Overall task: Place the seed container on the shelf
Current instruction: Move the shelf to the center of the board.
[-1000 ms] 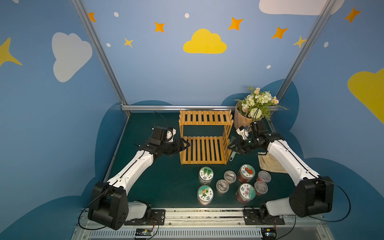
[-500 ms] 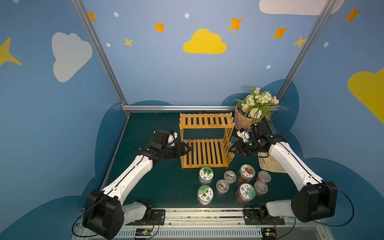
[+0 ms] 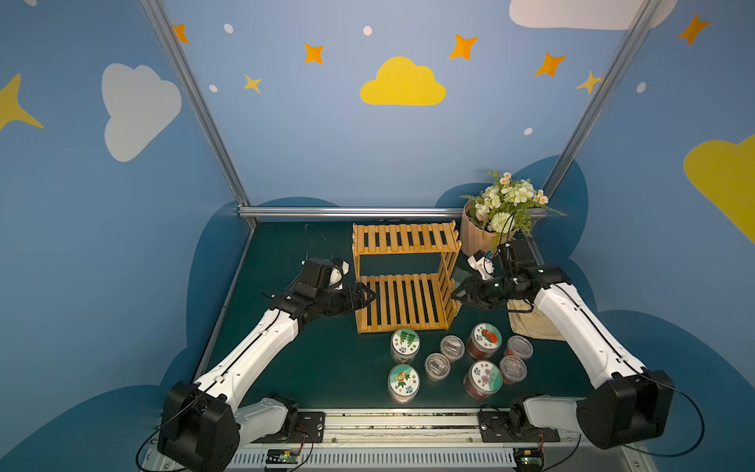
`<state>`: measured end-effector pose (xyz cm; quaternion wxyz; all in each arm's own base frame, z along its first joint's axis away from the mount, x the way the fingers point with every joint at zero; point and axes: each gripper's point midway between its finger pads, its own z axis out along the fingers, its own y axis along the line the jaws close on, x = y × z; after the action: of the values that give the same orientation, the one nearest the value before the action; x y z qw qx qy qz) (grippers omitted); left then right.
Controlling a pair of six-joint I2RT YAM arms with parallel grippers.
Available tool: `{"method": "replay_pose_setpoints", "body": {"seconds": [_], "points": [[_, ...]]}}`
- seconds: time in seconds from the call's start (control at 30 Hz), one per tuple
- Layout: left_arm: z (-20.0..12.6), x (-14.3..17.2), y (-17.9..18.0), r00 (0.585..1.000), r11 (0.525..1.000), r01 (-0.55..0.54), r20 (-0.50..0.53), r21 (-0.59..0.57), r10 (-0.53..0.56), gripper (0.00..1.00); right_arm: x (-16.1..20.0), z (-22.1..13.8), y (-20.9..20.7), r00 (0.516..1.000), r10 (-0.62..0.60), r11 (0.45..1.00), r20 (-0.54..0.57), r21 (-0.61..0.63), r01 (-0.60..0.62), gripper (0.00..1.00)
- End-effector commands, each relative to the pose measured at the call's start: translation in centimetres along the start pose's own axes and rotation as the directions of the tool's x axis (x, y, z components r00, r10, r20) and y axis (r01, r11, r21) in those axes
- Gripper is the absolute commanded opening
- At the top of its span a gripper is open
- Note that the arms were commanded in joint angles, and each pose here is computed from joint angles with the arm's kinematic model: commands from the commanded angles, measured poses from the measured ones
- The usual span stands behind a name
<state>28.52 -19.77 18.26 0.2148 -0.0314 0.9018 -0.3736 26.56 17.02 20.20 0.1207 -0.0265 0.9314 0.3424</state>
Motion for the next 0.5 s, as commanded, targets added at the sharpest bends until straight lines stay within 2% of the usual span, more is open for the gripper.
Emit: {"method": "replay_pose_setpoints", "body": {"seconds": [0.0, 0.2, 0.37, 0.47], "points": [[0.3, -0.6, -0.9, 1.0, 0.999, -0.027, -0.007, 0.032, 0.028, 0.88, 0.6, 0.8, 0.6, 0.999, 0.016, 0.999, -0.032, -0.038, -0.017, 0.47], [0.9, -1.2, -1.1, 0.999, 0.999, -0.04, -0.02, 0.029, 0.041, 0.88, 1.2, 1.3, 2.2, 0.999, -0.017, 0.997, -0.048, -0.077, 0.013, 0.47], [1.2, -1.2, -0.8, 0.999, 0.999, -0.035, -0.042, 0.012, 0.035, 0.88, 1.4, 1.0, 1.7, 0.999, -0.012, 0.999, -0.039, -0.049, 0.01, 0.47], [1.0, -1.2, 0.3, 0.999, 0.999, -0.018, -0.029, -0.04, 0.017, 0.89, 1.0, -0.1, 1.1, 1.0, -0.028, 1.0, 0.011, 0.006, 0.028, 0.47]]}}
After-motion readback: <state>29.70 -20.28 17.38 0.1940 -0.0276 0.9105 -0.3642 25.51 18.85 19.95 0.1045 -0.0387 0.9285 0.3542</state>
